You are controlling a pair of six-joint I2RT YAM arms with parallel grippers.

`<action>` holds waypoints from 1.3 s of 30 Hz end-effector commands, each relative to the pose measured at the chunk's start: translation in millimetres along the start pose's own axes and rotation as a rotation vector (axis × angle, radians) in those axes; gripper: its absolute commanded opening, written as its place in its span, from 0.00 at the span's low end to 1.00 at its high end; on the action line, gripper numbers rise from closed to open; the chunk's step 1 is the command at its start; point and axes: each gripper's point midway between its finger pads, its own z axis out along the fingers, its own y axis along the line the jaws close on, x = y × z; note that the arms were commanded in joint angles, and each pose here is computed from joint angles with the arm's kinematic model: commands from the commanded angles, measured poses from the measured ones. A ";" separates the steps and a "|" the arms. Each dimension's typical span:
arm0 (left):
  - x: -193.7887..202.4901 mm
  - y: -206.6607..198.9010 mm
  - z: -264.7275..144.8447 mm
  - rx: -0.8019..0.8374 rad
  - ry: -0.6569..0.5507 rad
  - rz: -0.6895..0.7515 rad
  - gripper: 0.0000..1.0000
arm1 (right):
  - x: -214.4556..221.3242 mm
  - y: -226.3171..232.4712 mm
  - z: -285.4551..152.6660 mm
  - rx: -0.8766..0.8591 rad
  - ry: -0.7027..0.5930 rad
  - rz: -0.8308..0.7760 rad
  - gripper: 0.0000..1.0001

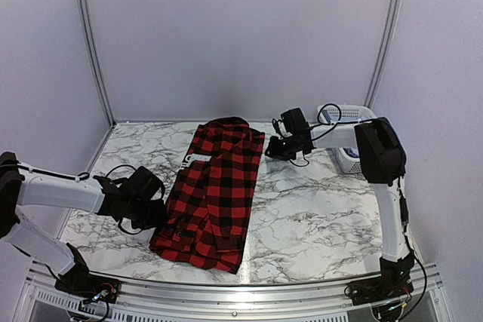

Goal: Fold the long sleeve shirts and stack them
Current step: Move the rectangle-folded shirt to the center of the board, then pick up the rectangle-folded shirt from the center of the board.

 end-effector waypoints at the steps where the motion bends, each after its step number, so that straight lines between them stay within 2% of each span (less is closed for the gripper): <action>1: 27.2 0.4 -3.2 -0.010 0.043 -0.021 0.28 | 7.7 25.8 -41.8 -0.008 -0.001 -0.054 0.29; 8: 57.1 -20.6 -11.2 0.024 0.055 -0.009 0.27 | 81.2 63.7 -88.0 -0.041 0.064 -0.097 0.31; 14: 64.2 -5.4 -26.7 -0.005 0.054 -0.032 0.29 | 162.6 99.5 -125.2 -0.088 0.137 -0.110 0.31; 16: 64.0 1.2 -33.9 -0.007 0.045 -0.036 0.31 | 192.5 105.6 -136.6 -0.109 0.170 -0.100 0.31; 22: 64.9 -2.4 -47.6 0.069 0.043 -0.027 0.39 | 246.2 124.4 -171.6 -0.180 0.204 -0.052 0.34; 31: 76.0 -16.6 -45.4 0.198 0.094 -0.026 0.52 | 295.6 123.4 -190.8 -0.253 0.268 0.010 0.41; 39: 77.8 -22.2 -40.3 0.292 0.139 -0.039 0.53 | 314.5 121.2 -195.1 -0.292 0.311 0.066 0.41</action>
